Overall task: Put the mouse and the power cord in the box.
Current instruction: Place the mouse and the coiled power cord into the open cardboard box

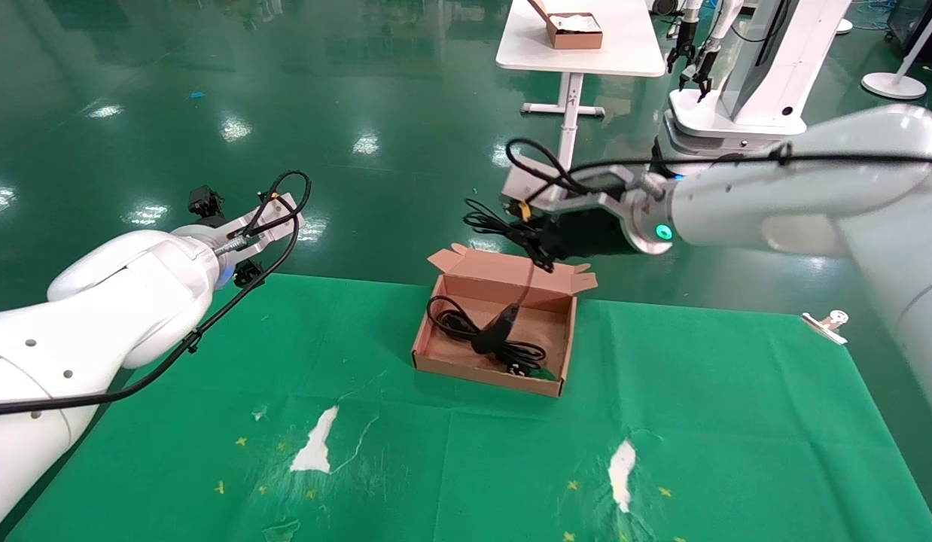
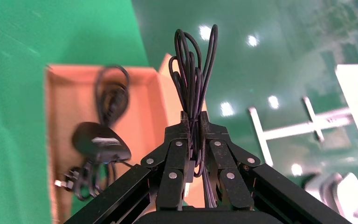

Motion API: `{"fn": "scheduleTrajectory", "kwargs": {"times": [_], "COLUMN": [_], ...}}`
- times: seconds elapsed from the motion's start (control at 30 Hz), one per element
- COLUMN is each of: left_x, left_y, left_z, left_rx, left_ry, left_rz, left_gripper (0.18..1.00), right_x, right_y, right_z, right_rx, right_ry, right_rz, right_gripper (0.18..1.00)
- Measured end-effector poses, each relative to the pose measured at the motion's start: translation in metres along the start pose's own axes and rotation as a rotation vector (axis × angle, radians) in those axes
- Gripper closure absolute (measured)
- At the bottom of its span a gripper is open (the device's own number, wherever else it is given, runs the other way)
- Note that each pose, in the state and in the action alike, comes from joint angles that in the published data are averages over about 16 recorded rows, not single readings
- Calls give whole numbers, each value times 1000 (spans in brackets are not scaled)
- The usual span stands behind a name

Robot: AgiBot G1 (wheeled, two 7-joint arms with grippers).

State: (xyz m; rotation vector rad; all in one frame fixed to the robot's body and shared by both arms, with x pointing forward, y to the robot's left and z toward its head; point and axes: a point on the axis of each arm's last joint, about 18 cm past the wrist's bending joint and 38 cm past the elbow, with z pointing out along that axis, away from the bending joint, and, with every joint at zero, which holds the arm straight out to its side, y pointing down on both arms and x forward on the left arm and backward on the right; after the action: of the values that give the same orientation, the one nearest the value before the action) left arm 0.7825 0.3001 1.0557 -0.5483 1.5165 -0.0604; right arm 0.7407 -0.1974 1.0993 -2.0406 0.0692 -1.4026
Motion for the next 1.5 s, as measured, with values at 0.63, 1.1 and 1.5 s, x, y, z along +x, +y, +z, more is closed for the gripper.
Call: {"fn": "scheduleTrajectory", "kwargs": {"times": [0.63,1.1,1.5], "left_x": [-1,-1,-1], "left_y": [0,0,1], "left_z": [0,0,-1], "left_rx": [-1,2,5], "left_ry": [0,0,2], "left_rz": [-1,-1,-1], "left_gripper": [184,184,184], "right_x": [0,0,-14], "right_y": [22,19,32], "right_z": [11,9,1], "right_rx": [-37,-32,52], "right_ry": [66,57,16], "right_rz": [34,25,117], "right_gripper": [916,691,411]}}
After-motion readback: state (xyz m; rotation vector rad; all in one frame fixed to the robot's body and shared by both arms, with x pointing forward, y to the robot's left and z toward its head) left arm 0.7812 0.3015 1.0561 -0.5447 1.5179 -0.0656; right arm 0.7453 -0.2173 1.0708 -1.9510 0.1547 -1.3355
